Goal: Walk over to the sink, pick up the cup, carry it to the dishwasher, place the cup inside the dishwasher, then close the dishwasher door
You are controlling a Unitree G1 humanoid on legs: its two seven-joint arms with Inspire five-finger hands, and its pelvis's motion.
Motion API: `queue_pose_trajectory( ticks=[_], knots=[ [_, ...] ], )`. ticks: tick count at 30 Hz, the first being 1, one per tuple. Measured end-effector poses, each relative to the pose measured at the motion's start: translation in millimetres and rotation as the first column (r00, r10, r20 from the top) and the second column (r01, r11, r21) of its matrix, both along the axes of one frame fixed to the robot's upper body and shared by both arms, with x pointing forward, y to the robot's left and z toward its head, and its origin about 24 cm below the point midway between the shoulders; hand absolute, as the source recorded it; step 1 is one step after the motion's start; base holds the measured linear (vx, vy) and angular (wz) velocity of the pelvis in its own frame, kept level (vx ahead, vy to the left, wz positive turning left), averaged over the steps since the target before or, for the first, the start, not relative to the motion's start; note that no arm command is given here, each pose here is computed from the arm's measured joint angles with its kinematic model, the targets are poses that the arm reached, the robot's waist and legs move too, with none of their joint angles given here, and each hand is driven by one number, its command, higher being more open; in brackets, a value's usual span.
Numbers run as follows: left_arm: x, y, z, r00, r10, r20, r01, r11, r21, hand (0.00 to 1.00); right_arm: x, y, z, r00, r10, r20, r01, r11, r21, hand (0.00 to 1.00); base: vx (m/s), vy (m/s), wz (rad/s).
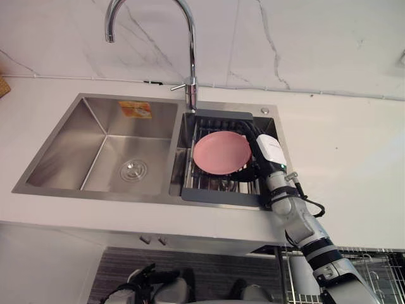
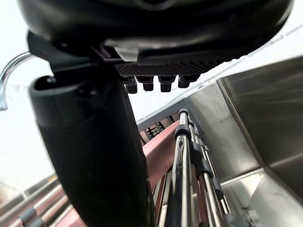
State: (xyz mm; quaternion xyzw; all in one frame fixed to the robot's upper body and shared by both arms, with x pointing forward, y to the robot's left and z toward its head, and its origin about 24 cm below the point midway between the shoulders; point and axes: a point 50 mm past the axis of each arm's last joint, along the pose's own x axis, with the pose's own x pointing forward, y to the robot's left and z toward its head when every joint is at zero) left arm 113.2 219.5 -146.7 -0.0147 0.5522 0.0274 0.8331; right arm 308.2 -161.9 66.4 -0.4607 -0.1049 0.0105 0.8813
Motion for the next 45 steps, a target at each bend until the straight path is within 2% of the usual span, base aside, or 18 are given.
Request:
queue_pose_trajectory(
  ticks=[5, 11, 18, 24, 35, 43, 44, 45],
  knots=[
    [0, 0, 0, 1.000, -0.001, 0.000, 0.001, 1.000, -0.001, 1.00, 1, -3, 0, 0.999, -0.031, -0.014, 0.032, 0.997, 0.063, 1.00, 0.00, 0.000, 0.00],
    [0, 0, 0, 1.000, -0.002, 0.001, 0.002, 1.000, -0.003, 1.00, 1, -4, -1, 0.999, -0.040, -0.013, 0.041, 0.998, 0.050, 1.00, 0.00, -0.006, 0.01],
    [-2, 0, 0, 1.000, -0.007, 0.006, 0.007, 1.000, -0.010, 1.00, 4, 1, 1, 1.000, -0.006, 0.023, 0.007, 0.998, -0.069, 1.00, 0.00, -0.016, 0.05],
    [-1, -2, 0, 1.000, -0.025, 0.007, 0.025, 1.000, -0.011, 1.00, 8, 0, -1, 0.997, 0.050, 0.053, -0.033, 0.958, -0.286, 1.00, 0.01, -0.030, 0.11],
    [0, -2, 0, 0.999, -0.033, 0.023, 0.033, 0.999, -0.016, 1.00, 11, 4, 1, 0.990, 0.125, 0.073, -0.088, 0.921, -0.379, 1.00, 0.02, -0.022, 0.03],
    [0, -2, 0, 0.999, -0.038, 0.027, 0.039, 0.999, -0.024, 1.00, 12, 2, 3, 0.985, 0.117, 0.130, -0.061, 0.926, -0.372, 1.00, 0.00, -0.003, 0.01],
    [0, -2, 0, 0.999, -0.041, 0.028, 0.042, 0.999, -0.023, 1.00, 11, 2, 3, 0.983, 0.120, 0.142, -0.061, 0.928, -0.368, 0.00, 0.00, 0.000, 0.00],
    [1, -3, 1, 0.999, -0.045, 0.030, 0.046, 0.999, -0.021, 1.00, 11, 3, 4, 0.981, 0.123, 0.150, -0.061, 0.929, -0.366, 0.00, 0.00, 0.000, 0.00]
  ],
)
